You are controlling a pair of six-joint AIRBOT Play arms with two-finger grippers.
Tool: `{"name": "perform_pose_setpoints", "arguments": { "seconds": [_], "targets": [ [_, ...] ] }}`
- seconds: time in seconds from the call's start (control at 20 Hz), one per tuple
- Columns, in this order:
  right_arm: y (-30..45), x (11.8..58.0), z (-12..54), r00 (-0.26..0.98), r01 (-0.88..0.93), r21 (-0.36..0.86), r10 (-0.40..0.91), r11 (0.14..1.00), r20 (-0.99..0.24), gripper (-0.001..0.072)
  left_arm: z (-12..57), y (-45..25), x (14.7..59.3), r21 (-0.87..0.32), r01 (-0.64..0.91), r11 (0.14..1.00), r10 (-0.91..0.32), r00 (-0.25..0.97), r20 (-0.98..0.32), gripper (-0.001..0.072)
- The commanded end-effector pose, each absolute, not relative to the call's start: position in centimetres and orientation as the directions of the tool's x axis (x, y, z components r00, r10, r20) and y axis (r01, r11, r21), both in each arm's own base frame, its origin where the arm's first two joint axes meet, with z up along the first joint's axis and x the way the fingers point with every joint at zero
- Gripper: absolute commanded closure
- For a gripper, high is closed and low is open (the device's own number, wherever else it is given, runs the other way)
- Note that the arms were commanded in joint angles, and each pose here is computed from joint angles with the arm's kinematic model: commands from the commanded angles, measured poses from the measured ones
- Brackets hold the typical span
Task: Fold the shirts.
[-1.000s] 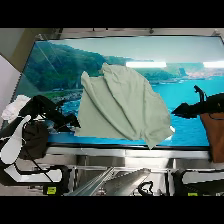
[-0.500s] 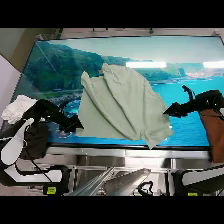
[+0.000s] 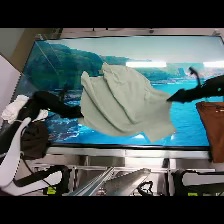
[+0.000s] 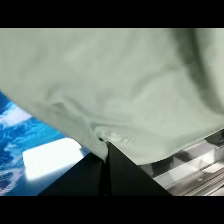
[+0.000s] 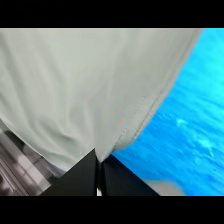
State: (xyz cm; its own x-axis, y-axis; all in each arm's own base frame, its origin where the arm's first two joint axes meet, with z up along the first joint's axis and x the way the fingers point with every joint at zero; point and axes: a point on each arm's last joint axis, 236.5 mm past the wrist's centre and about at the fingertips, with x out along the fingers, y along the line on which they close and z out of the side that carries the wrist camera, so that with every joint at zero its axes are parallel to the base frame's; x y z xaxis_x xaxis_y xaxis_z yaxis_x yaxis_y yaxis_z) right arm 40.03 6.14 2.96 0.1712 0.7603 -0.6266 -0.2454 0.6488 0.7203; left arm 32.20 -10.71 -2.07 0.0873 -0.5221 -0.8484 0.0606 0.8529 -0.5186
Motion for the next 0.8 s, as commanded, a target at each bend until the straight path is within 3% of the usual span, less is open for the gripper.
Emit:
{"name": "perform_pose_setpoints", "arguments": {
  "seconds": [0.0, 0.05, 0.15, 0.25, 0.35, 0.45, 0.55, 0.65, 0.75],
  "targets": [
    [7.4, 40.5, 23.4, 0.471, -0.548, 0.6, 0.808, 0.583, -0.354, 0.0701, 16.8, -10.0, 36.1, -0.454, 0.262, 0.852, -0.519, 0.546, -0.658, 0.0687],
    [7.3, 39.3, 30.1, 0.581, -0.616, 0.466, 0.766, 0.635, -0.276, 0.0701, 25.7, -9.0, 35.7, -0.383, 0.303, 0.873, -0.471, 0.731, -0.495, 0.0688],
    [7.5, 35.1, 41.5, 0.759, -0.624, 0.174, 0.644, 0.762, -0.1, 0.0701, 42.0, -7.4, 30.0, -0.244, 0.336, 0.91, -0.366, 0.926, -0.093, 0.0688],
    [8.8, 27.4, 52.1, 0.84, -0.504, -0.124, 0.519, 0.855, 0.162, 0.07, 52.0, -6.6, 21.0, -0.11, 0.29, 0.951, -0.267, 0.945, 0.189, 0.0688],
    [9.0, 20.0, 58.2, 0.846, -0.283, -0.289, 0.38, 0.915, 0.373, 0.07, 57.0, -6.1, 14.1, -0.028, 0.195, 0.98, -0.173, 0.922, 0.347, 0.0688],
    [7.9, 14.8, 61.4, 0.821, -0.062, -0.343, 0.244, 0.937, 0.517, 0.07, 59.3, -5.0, 10.6, -0.05, 0.089, 0.995, -0.061, 0.907, 0.416, 0.0688],
    [7.2, 13.3, 62.1, 0.81, 0.027, -0.36, 0.191, 0.932, 0.555, 0.07, 59.3, -3.8, 11.2, -0.069, 0.031, 0.997, -0.002, 0.925, 0.381, 0.0688],
    [6.9, 16.1, 60.3, 0.858, -0.024, -0.371, 0.21, 0.928, 0.468, 0.07, 57.5, -4.1, 14.9, -0.09, 0.082, 0.993, -0.057, 0.965, 0.257, 0.0688],
    [6.3, 21.8, 55.9, 0.922, -0.171, -0.325, 0.267, 0.93, 0.281, 0.07, 54.1, -4.4, 20.7, -0.144, 0.156, 0.977, -0.145, 0.986, 0.081, 0.0688]
  ]
}}
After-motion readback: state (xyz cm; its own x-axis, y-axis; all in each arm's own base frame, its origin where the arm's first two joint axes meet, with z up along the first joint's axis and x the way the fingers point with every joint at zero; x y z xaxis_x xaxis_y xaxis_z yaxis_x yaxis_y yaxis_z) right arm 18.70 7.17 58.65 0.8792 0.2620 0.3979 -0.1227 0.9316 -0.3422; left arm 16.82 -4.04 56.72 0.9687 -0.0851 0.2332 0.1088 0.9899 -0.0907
